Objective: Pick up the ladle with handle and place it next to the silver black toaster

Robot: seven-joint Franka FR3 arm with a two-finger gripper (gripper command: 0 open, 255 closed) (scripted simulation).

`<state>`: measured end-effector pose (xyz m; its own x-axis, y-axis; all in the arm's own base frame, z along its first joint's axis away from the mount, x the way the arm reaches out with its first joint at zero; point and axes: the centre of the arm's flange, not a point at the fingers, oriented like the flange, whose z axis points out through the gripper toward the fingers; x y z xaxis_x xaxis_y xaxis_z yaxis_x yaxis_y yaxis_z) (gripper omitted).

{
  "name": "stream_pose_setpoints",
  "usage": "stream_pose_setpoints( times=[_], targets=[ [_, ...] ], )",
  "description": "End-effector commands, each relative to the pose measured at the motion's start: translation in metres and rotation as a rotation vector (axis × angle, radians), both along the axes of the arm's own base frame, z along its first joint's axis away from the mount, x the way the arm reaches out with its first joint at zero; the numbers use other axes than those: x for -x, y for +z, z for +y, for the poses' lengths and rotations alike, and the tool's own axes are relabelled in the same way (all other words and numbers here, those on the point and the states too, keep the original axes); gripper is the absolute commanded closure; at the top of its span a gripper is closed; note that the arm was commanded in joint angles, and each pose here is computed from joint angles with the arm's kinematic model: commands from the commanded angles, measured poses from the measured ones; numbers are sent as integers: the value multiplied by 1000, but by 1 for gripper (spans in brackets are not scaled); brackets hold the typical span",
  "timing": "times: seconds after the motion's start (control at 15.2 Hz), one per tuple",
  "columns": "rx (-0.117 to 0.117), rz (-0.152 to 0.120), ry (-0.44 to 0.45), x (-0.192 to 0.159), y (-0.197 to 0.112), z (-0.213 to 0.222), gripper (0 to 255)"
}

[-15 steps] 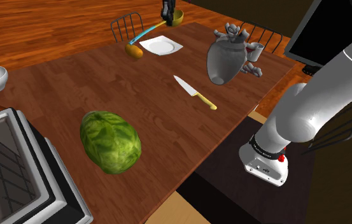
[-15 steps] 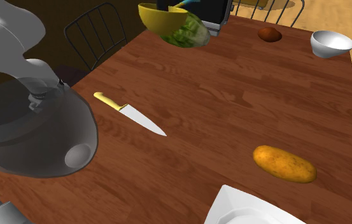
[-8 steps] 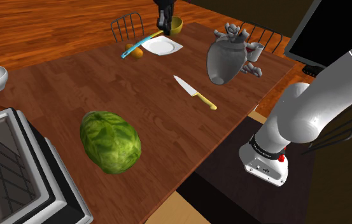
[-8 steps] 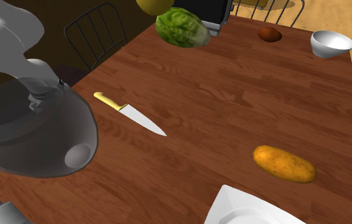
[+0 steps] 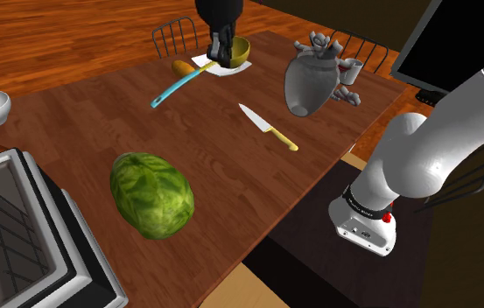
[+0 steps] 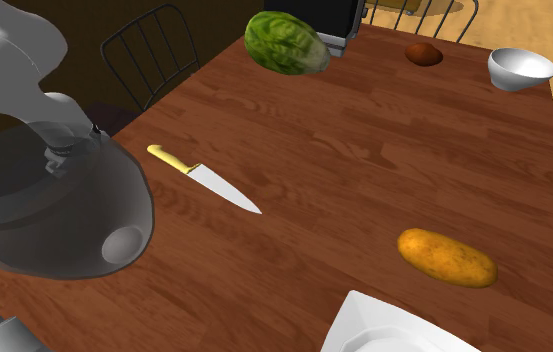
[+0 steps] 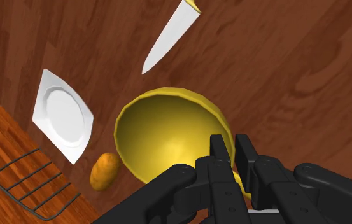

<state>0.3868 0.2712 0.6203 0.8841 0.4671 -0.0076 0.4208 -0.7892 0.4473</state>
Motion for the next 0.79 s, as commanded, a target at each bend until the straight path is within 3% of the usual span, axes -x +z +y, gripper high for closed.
stream_pose_setpoints(
  times=[0.0, 0.73],
  targets=[
    [1, 0, -1, 18, 1, 24, 255],
    [1, 0, -1, 102, 1, 142, 255]
  ],
)
